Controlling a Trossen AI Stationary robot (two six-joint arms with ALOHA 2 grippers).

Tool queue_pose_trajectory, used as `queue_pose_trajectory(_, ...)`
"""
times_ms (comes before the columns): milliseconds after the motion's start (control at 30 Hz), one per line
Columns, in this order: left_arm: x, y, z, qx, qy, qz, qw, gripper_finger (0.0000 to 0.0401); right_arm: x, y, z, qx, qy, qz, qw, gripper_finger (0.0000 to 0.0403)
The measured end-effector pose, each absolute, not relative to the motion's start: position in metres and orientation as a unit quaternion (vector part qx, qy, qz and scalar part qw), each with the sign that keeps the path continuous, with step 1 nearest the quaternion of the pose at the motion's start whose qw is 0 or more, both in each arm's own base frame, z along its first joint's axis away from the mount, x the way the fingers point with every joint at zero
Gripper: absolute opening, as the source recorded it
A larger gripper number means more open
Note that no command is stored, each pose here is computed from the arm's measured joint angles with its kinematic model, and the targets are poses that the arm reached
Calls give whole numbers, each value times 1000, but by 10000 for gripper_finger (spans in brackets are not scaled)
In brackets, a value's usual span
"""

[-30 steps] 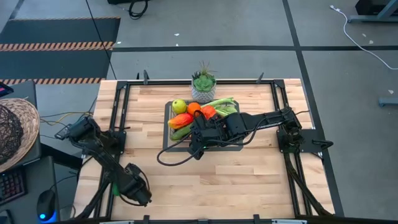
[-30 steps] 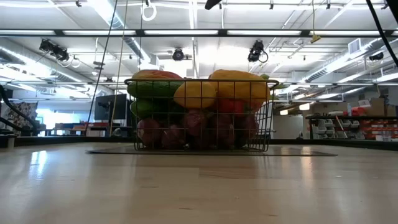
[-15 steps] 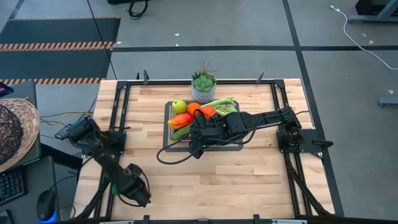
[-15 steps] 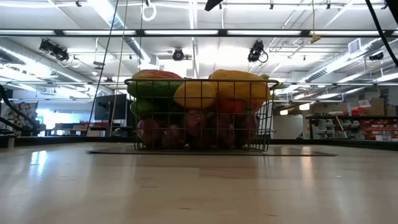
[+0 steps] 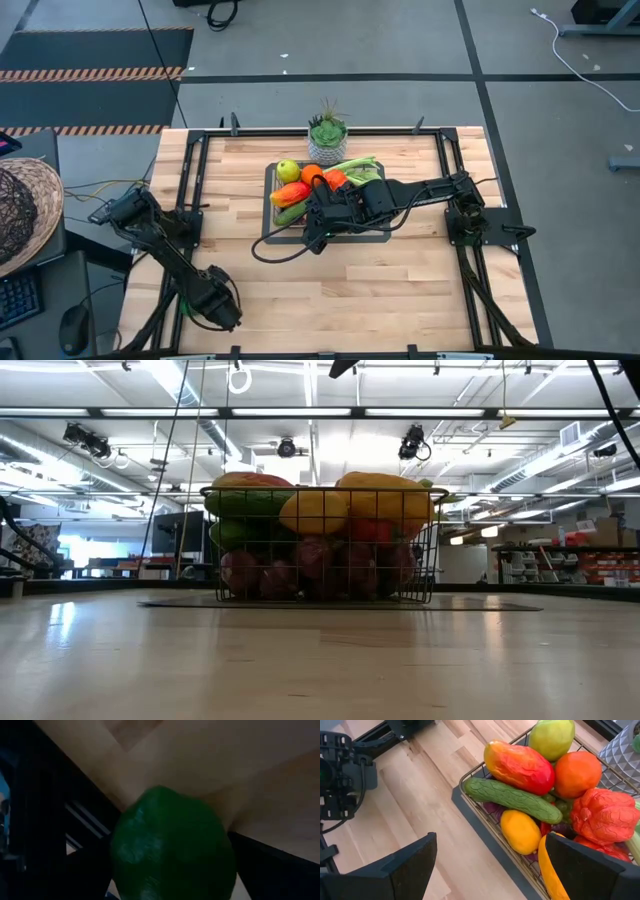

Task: Build produce basket
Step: Put the green lemon into the wire basket

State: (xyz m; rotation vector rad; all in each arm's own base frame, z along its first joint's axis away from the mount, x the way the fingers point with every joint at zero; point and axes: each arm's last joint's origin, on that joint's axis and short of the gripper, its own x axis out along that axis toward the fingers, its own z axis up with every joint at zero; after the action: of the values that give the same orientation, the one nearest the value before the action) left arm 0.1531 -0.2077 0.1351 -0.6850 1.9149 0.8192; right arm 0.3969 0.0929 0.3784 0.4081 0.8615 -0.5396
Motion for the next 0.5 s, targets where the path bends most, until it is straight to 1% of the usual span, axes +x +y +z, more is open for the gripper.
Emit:
queue_pose_trajectory(100, 156, -204, 135, -274, 780, 328, 458, 344, 398, 92, 379, 196, 407, -257, 854, 375)
queue_pose_trajectory(300, 169, -194, 136, -275, 788, 300, 462, 273, 399, 87, 379, 199, 405, -262, 853, 375)
queue_pose_trajectory(333, 171, -192, 136, -273, 791, 291, 465, 267, 399, 87, 379, 199, 405, -262, 853, 375)
queue_pose_trajectory(500, 188, -177, 142, -259, 801, 253, 477, 265, 399, 86, 379, 203, 404, -265, 852, 375)
